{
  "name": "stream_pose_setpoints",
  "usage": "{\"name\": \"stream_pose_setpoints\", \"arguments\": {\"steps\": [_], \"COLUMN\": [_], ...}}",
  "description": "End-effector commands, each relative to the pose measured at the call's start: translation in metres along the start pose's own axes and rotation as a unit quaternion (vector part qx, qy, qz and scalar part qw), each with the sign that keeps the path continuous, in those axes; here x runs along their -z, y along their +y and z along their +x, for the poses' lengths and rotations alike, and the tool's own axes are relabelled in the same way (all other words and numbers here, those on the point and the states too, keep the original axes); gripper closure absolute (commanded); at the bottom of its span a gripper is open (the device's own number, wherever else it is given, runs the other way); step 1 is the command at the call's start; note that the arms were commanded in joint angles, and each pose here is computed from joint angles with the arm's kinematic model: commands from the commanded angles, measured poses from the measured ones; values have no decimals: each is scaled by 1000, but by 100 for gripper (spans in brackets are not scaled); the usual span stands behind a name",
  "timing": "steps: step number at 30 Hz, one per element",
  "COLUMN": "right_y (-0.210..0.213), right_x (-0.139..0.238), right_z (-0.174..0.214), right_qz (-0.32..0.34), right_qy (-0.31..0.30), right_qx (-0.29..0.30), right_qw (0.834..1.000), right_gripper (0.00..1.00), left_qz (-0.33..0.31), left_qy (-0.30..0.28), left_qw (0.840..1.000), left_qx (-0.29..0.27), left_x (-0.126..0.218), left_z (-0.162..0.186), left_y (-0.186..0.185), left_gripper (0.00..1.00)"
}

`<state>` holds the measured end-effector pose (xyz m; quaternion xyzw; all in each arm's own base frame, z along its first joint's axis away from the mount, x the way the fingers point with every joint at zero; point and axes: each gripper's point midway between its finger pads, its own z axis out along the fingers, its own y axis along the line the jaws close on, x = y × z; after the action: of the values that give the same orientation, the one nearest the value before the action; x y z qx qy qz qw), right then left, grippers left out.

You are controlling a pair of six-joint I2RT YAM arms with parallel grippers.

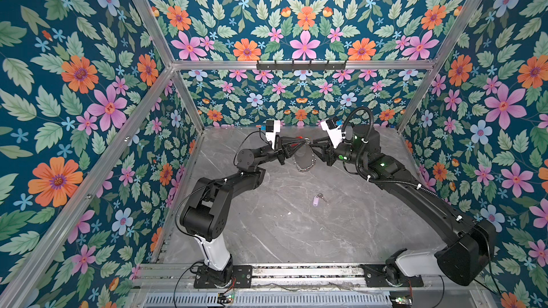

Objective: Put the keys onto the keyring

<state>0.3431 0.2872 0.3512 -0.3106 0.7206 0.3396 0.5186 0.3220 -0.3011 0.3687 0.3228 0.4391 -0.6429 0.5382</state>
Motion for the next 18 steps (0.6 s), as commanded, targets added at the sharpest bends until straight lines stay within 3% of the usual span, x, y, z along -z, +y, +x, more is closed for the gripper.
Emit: {"name": "stream_pose_setpoints", "arguments": {"steps": [1,10,18], "right_y": [2,6,6], "right_x": [1,-1,0], "right_z": [-4,-2,-2], "right_qz": [-2,-8,-3], "right_qy": [-1,8,10], "right_qx": [20,31,36], "right_qw": [1000,999,999], "right_gripper": [64,71,92], "left_qz": [15,18,16], "left_qy": [-7,-3,-4], "left_qw": [1000,1000,1000], "left_qx": [-18,-13,-14], "left_x": [-2,-4,-4], "left_z": [-8,-8,-8], "left_y": [-9,-7,-7], "left_gripper": [100,100,100]}}
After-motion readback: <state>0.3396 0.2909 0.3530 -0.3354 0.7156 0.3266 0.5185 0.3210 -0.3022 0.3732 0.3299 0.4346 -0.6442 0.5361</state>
